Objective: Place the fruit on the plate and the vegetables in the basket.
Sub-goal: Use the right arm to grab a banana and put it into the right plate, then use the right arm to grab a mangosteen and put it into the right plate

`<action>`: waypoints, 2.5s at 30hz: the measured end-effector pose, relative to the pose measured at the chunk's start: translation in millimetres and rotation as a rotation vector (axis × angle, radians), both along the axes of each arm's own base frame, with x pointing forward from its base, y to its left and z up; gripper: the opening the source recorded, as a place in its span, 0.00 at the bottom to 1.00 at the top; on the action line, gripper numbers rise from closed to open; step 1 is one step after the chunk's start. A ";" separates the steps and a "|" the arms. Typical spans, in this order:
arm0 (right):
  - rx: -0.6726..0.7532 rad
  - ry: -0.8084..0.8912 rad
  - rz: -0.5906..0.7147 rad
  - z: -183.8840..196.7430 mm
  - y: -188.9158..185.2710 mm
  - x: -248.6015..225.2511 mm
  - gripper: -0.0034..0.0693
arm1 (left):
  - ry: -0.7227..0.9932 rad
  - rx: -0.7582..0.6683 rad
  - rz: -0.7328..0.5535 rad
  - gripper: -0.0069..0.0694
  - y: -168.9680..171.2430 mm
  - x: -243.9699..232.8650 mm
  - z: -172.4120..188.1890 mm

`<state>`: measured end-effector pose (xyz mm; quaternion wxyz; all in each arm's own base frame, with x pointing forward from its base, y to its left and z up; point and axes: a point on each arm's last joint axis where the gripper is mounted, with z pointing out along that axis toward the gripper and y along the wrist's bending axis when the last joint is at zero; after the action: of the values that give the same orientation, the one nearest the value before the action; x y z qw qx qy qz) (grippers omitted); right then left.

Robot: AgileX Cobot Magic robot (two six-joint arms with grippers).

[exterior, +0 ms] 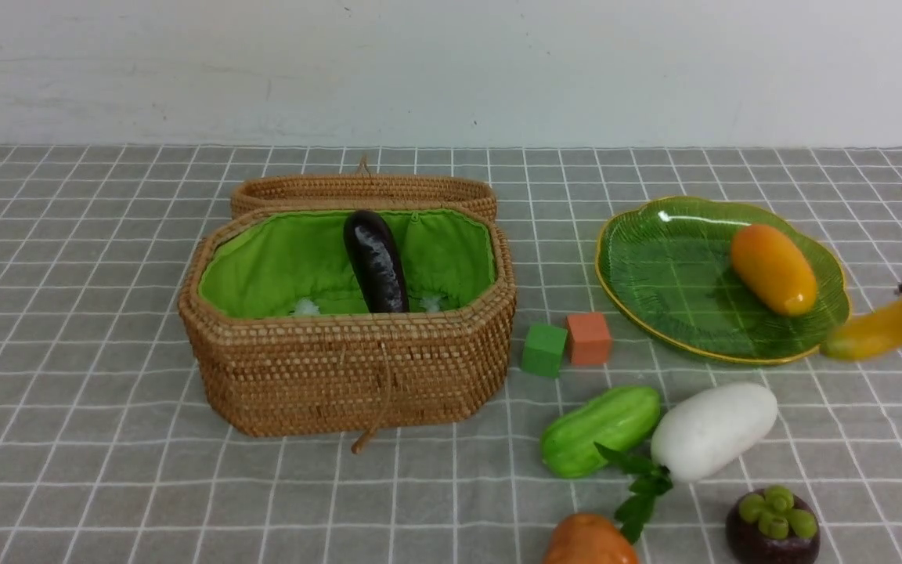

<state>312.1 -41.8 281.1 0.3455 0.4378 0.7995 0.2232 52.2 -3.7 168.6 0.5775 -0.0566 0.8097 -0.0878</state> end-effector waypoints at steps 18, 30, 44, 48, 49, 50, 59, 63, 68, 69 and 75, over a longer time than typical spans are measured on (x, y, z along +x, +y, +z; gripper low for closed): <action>0.105 0.010 0.041 -74.6 31.5 86.2 0.53 | 0.000 0.000 0.000 0.28 0.0 0.0 0.0; 0.049 0.003 0.187 -42.7 30.7 70.0 0.91 | 0.000 0.000 0.000 0.28 0.0 0.0 0.0; -0.283 0.307 0.735 -24.3 92.2 -69.3 0.89 | 0.000 0.000 0.000 0.29 0.0 0.0 0.0; -0.287 0.358 0.784 -53.1 102.8 -87.1 0.88 | 0.000 0.000 0.000 0.29 0.0 0.0 0.0; -0.296 0.357 0.789 -61.8 105.4 -88.4 0.88 | 0.000 0.000 0.000 0.30 0.0 0.0 0.0; -0.295 0.359 0.791 -62.6 105.7 -89.0 0.87 | 0.000 0.001 0.000 0.30 0.0 0.0 0.0; -0.379 0.340 0.773 -94.8 106.4 -65.3 0.78 | 0.000 0.001 0.000 0.31 0.0 0.0 0.0; -0.377 0.347 0.775 -95.3 106.6 -65.0 0.76 | 0.000 0.001 0.000 0.31 0.0 0.0 0.0; -0.352 0.352 0.755 -82.0 103.6 -70.7 0.67 | 0.000 0.001 0.000 0.31 0.0 0.0 0.0; -0.345 0.340 0.737 -74.6 101.1 -69.0 0.55 | 0.000 0.001 0.000 0.31 0.0 0.0 0.0; -0.349 0.235 0.634 -24.1 79.4 -39.7 0.17 | 0.000 0.001 0.000 0.31 0.0 0.0 0.0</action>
<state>272.4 37.6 256.9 0.2347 0.1257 0.9554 0.1279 52.2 -3.7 168.6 0.5776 -0.0561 0.8097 -0.0874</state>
